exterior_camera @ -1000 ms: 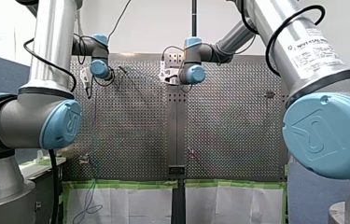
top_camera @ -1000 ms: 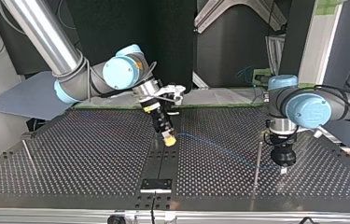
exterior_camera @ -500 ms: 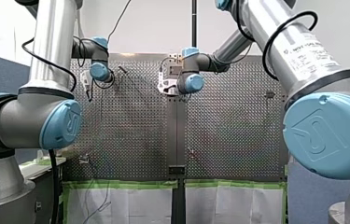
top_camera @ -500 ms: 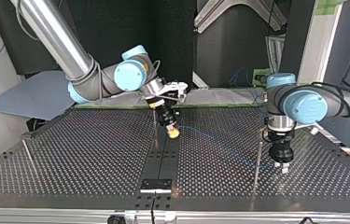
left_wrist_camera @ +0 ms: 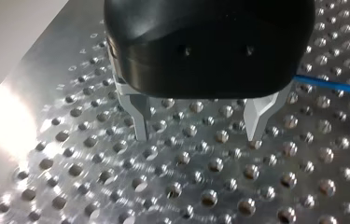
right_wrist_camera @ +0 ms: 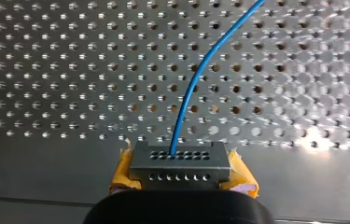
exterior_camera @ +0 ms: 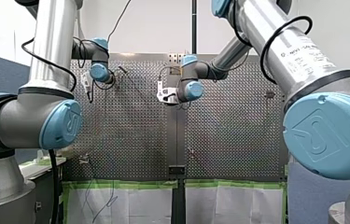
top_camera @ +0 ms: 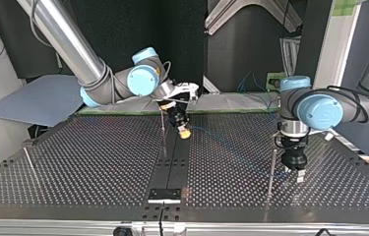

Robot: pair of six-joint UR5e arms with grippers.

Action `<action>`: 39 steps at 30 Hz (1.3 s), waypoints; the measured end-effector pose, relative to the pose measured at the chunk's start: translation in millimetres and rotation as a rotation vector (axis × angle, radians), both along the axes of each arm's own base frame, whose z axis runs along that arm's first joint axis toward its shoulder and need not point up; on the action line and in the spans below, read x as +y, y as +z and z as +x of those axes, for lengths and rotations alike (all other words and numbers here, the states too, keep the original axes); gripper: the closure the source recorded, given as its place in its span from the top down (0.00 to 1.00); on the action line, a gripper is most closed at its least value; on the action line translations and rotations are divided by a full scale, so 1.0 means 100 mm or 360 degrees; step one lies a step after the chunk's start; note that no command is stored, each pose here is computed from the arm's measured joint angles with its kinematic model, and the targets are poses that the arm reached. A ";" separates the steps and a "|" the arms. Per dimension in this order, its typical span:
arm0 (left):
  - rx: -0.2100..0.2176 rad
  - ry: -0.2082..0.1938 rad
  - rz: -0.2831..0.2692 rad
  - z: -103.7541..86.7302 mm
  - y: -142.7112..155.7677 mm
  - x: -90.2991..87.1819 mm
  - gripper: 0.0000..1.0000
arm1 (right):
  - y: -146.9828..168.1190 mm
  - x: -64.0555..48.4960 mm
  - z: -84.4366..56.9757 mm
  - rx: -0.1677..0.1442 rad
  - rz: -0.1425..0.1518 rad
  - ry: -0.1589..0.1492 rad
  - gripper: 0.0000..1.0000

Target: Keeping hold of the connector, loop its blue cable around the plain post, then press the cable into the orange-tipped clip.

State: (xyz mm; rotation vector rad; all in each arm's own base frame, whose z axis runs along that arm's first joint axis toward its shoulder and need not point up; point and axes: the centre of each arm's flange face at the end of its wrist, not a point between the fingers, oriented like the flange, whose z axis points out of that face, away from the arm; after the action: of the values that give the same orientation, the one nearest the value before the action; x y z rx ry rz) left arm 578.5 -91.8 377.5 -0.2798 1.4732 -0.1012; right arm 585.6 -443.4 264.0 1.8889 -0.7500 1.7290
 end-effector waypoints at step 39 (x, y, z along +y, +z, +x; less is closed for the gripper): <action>0.0127 0.0019 0.0006 0.07 -0.34 -0.02 1.00 | -2.56 0.05 -0.11 0.0380 0.0249 -0.0097 0.00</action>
State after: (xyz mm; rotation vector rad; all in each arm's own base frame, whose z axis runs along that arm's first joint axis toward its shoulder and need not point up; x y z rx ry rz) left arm 586.0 -93.6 343.6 -0.2922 1.5508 -0.0782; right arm 574.8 -438.2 8.1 2.1069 -0.8596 1.4109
